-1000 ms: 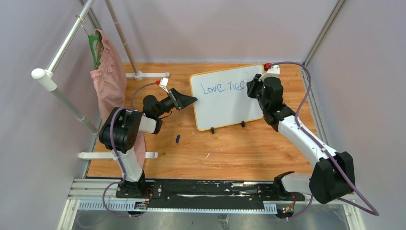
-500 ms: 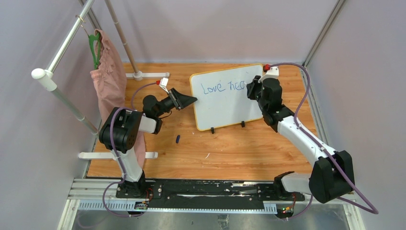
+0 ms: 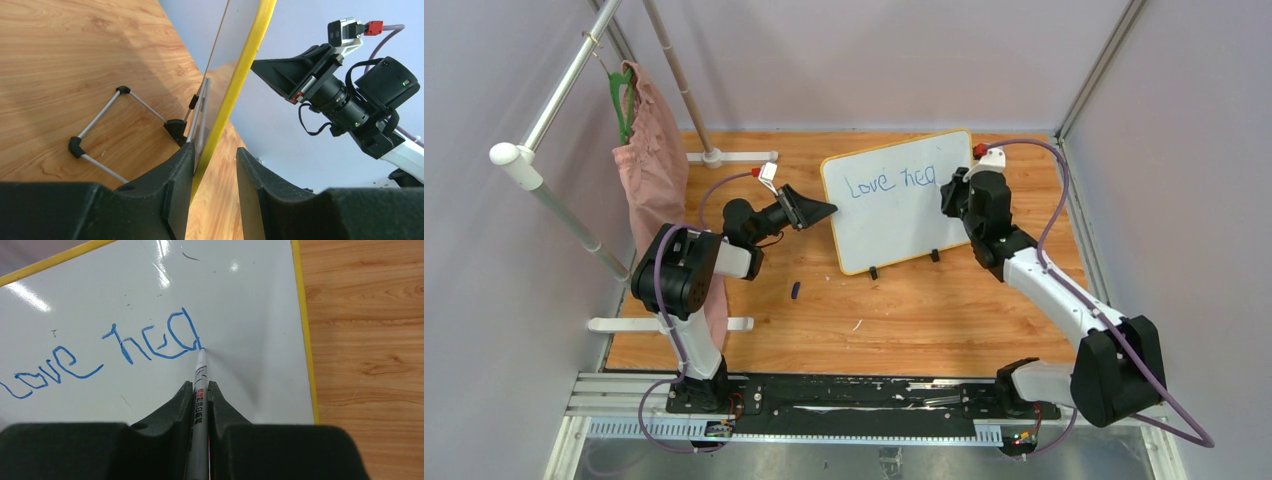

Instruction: Write a sentence on the whiteboard

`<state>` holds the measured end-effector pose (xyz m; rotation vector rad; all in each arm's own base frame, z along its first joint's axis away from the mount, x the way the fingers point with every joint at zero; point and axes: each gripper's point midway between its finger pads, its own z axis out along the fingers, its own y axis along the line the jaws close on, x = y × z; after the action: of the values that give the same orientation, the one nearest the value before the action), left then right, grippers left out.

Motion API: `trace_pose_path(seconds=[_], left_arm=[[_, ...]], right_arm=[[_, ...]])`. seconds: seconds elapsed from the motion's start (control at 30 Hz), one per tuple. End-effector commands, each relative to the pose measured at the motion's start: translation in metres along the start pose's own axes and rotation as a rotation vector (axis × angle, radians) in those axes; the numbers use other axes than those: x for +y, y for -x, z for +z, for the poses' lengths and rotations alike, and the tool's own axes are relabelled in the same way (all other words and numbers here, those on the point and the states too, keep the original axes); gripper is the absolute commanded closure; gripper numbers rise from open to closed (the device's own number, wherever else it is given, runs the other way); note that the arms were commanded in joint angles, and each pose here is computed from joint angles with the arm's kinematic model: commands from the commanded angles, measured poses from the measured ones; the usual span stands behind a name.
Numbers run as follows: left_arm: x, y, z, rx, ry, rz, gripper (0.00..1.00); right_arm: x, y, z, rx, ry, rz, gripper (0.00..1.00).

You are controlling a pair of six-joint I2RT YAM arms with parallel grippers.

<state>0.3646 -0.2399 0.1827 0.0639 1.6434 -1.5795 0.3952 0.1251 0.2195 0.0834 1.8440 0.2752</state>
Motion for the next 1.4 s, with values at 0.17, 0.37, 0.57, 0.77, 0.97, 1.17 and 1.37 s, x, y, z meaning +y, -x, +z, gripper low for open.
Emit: trace_pose_path(seconds=[0.17,0.37,0.57,0.77,0.97,1.17,1.37], left_arm=[[-0.018,0.005,0.001,-0.006,-0.055,0.049,0.59],[-0.016,0.005,0.001,-0.008,-0.051,0.046,0.59],[-0.014,0.004,0.001,-0.006,-0.047,0.045,0.59],[-0.013,0.003,0.001,-0.005,-0.045,0.044,0.59],[-0.012,0.003,0.002,-0.002,-0.044,0.043,0.59],[-0.011,0.002,0.001,-0.001,-0.041,0.044,0.6],[-0.009,0.002,0.001,0.003,-0.03,0.054,0.7]], right_arm=[[-0.013,0.015,-0.015,-0.057,-0.045,0.026,1.0],[-0.001,0.054,-0.026,-0.191,0.019,0.049,1.0],[0.0,0.069,-0.015,-0.208,0.027,0.057,1.0],[0.004,0.079,-0.004,-0.229,0.047,0.073,1.0],[0.006,0.089,0.0,-0.26,0.051,0.078,1.0],[0.008,0.092,0.003,-0.26,0.056,0.075,1.0],[0.007,0.093,-0.002,-0.265,0.059,0.071,1.0]])
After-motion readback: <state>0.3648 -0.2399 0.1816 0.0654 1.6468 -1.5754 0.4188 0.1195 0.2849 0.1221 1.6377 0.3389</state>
